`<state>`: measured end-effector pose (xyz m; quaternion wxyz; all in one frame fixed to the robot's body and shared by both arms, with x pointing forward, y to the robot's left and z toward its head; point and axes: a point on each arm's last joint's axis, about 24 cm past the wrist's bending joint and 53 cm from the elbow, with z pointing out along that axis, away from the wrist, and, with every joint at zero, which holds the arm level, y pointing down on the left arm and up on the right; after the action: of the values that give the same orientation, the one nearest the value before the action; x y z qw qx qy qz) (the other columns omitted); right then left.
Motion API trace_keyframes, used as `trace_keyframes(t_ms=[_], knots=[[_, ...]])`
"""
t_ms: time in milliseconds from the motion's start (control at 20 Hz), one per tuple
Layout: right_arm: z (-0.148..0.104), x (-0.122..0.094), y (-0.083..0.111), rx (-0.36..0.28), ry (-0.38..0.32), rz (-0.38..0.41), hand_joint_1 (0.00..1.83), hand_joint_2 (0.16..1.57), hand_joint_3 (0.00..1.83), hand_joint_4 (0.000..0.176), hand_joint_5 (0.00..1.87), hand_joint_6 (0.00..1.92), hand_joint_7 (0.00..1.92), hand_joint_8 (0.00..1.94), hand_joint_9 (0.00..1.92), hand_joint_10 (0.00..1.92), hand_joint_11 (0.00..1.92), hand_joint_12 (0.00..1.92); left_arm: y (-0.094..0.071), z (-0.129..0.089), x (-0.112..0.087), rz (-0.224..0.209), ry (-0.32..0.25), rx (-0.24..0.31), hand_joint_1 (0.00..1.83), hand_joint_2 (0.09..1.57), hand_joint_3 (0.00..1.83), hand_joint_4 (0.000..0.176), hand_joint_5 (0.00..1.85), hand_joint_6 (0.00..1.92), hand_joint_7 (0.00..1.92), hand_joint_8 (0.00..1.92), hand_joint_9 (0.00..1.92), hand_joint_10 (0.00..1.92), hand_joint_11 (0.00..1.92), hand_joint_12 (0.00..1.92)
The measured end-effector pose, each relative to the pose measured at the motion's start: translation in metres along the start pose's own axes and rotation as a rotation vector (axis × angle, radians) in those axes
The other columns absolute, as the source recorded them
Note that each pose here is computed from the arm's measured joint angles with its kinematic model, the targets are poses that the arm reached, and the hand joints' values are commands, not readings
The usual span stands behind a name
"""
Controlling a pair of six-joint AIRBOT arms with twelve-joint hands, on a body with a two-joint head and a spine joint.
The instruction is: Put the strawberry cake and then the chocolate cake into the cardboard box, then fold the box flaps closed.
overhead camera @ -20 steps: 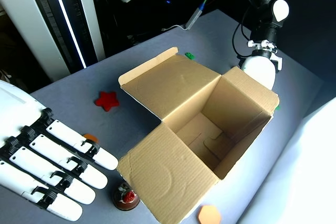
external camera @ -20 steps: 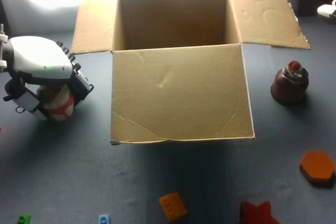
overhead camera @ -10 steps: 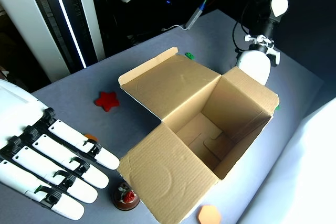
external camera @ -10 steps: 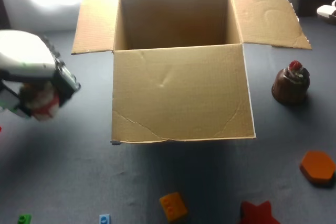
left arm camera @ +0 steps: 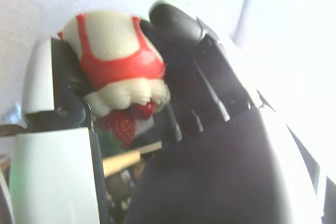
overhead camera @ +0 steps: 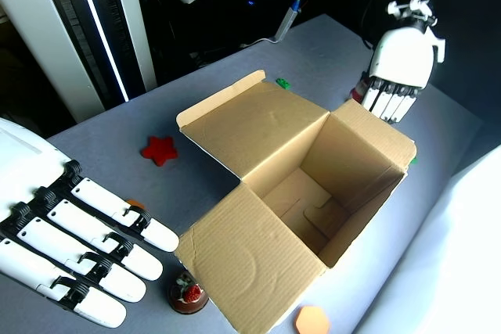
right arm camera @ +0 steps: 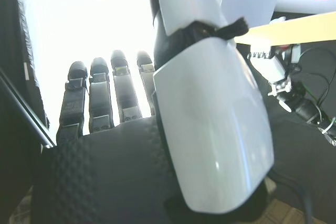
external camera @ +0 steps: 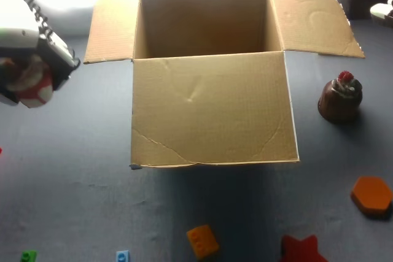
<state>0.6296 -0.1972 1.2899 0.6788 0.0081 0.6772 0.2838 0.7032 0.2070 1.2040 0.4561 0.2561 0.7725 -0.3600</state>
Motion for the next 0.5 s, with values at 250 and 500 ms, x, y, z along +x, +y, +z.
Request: trace_keyframes(t_ms=[250, 500], knots=[[0.0, 0.0, 0.0, -0.001, 0.0, -0.001, 1.08, 1.09, 0.01, 0.01, 0.0, 0.0, 0.06, 0.01, 0.04, 0.02, 0.03, 0.02, -0.006, -0.014, -0.013, 0.014, -0.009, 0.014, 1.36, 1.16, 0.0, 0.0, 0.81, 1.08, 0.83, 1.21, 0.98, 1.29, 0.87, 1.47], [0.0, 0.0, 0.0, 0.0, 0.0, 0.0, 1.08, 1.07, 0.01, 0.017, 0.02, 0.01, 0.12, 0.0, 0.08, 0.01, 0.0, 0.25, -0.013, -0.02, -0.032, 0.061, -0.03, 0.025, 1.36, 1.17, 0.0, 0.0, 0.8, 1.12, 0.77, 1.27, 0.94, 1.32, 0.85, 1.5]])
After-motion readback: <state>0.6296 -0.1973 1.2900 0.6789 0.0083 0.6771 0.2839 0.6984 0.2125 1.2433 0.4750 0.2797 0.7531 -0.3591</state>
